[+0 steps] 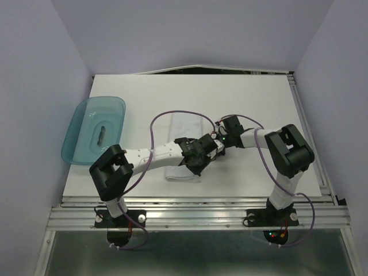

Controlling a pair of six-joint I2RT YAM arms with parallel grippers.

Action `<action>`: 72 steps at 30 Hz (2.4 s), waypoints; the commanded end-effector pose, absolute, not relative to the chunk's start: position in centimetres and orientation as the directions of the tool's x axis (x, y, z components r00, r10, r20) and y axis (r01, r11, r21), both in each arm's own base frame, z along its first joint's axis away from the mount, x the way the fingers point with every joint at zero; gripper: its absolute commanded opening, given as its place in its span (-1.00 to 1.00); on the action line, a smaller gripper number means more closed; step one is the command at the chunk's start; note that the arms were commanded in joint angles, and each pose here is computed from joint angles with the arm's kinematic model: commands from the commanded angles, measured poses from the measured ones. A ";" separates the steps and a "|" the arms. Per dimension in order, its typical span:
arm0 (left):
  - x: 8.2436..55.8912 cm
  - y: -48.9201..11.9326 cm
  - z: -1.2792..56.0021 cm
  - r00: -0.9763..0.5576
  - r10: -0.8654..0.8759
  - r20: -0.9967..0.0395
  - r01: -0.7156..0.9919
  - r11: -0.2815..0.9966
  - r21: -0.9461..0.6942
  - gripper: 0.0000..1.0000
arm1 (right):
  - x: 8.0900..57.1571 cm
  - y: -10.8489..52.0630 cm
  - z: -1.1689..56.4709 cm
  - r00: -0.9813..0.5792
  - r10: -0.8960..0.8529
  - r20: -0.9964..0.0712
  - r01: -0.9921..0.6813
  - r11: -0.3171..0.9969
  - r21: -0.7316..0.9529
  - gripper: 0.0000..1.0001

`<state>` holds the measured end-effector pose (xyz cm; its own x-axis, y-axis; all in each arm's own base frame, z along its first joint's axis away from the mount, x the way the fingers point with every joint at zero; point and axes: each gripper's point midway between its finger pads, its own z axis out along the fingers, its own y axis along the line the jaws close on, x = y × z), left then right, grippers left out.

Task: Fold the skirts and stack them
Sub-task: Fold the skirt

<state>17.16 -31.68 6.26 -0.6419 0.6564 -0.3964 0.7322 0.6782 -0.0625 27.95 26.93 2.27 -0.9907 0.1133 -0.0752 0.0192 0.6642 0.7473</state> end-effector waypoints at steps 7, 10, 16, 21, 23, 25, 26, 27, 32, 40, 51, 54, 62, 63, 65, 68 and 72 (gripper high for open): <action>16.8 -33.3 6.2 -0.648 0.659 -0.383 0.741 0.662 -0.114 -1.00 | 27.8 26.9 1.7 -0.991 0.118 -0.065 0.033 0.678 0.734 -0.92; 16.9 -34.0 5.8 -0.648 0.650 -0.397 0.740 0.661 -0.124 -1.00 | 27.6 27.0 1.6 -0.991 0.120 -0.057 0.040 0.675 0.736 -0.92; 17.1 -33.9 4.6 -0.646 0.655 -0.392 0.741 0.661 -0.116 -0.73 | 27.9 26.9 1.6 -0.991 0.117 -0.071 0.029 0.683 0.730 -0.92; 18.0 -34.5 8.8 -0.571 0.629 -0.528 0.778 0.620 -0.104 -0.04 | 29.6 26.3 3.1 -0.984 0.103 -0.144 -0.036 0.682 0.731 -0.95; 18.7 -34.6 13.3 -0.491 0.593 -0.638 0.807 0.585 -0.078 0.26 | 30.9 25.9 4.7 -0.975 0.075 -0.210 -0.103 0.682 0.724 -0.96; 19.2 -34.2 15.3 -0.412 0.604 -0.682 0.838 0.545 -0.023 0.33 | 31.6 25.8 6.0 -0.962 0.046 -0.269 -0.165 0.685 0.709 -0.95; 20.5 -33.3 16.3 -0.372 0.610 -0.700 0.827 0.561 0.050 0.42 | 32.0 25.4 6.6 -0.956 0.039 -0.290 -0.183 0.694 0.697 -0.92; 21.0 -32.1 17.6 -0.349 0.601 -0.719 0.817 0.571 0.081 0.52 | 33.3 25.3 8.5 -0.923 0.006 -0.385 -0.272 0.698 0.663 -0.80; 27.3 -25.4 21.3 -0.254 0.566 -0.784 0.799 0.580 0.160 0.77 | 37.3 25.0 14.0 -0.808 -0.028 -0.588 -0.429 0.712 0.556 -0.12; 36.6 -23.5 22.2 -0.476 0.312 -0.822 0.796 0.551 -0.251 0.35 | 41.1 29.7 17.0 -0.791 -0.015 -0.611 -0.526 0.526 0.668 0.16; 39.7 -24.4 13.7 -0.688 0.265 -0.675 0.699 0.491 -0.520 0.01 | 46.9 31.3 8.9 -0.841 -0.001 -0.542 -0.462 0.524 0.716 -0.24; 39.7 -23.6 13.1 -0.706 0.258 -0.659 0.669 0.548 -0.502 0.01 | 47.8 27.8 5.5 -0.874 0.056 -0.483 -0.356 0.602 0.714 -0.41; 36.8 -20.7 13.3 -0.700 0.359 -0.618 0.660 0.657 -0.365 0.03 | 37.9 17.3 3.1 -0.937 0.295 -0.186 0.054 0.649 0.759 -0.83; 36.2 -20.4 13.3 -0.702 0.375 -0.606 0.659 0.664 -0.353 0.03 | 36.8 18.4 7.2 -0.925 0.308 -0.221 0.011 0.605 0.796 -0.68; 35.0 -20.7 13.7 -0.659 0.437 -0.613 0.698 0.658 -0.281 0.03 | 33.4 21.4 11.1 -0.945 0.224 -0.239 -0.090 0.525 0.846 -0.25; 33.2 -21.5 14.6 -0.571 0.546 -0.613 0.767 0.622 -0.161 0.03 | 33.0 22.2 17.7 -0.910 0.191 -0.367 -0.245 0.466 0.850 0.00; 29.2 -24.9 13.8 -0.489 0.664 -0.567 0.841 0.531 -0.103 0.01 | 37.0 20.9 21.7 -0.791 0.104 -0.603 -0.456 0.558 0.694 0.07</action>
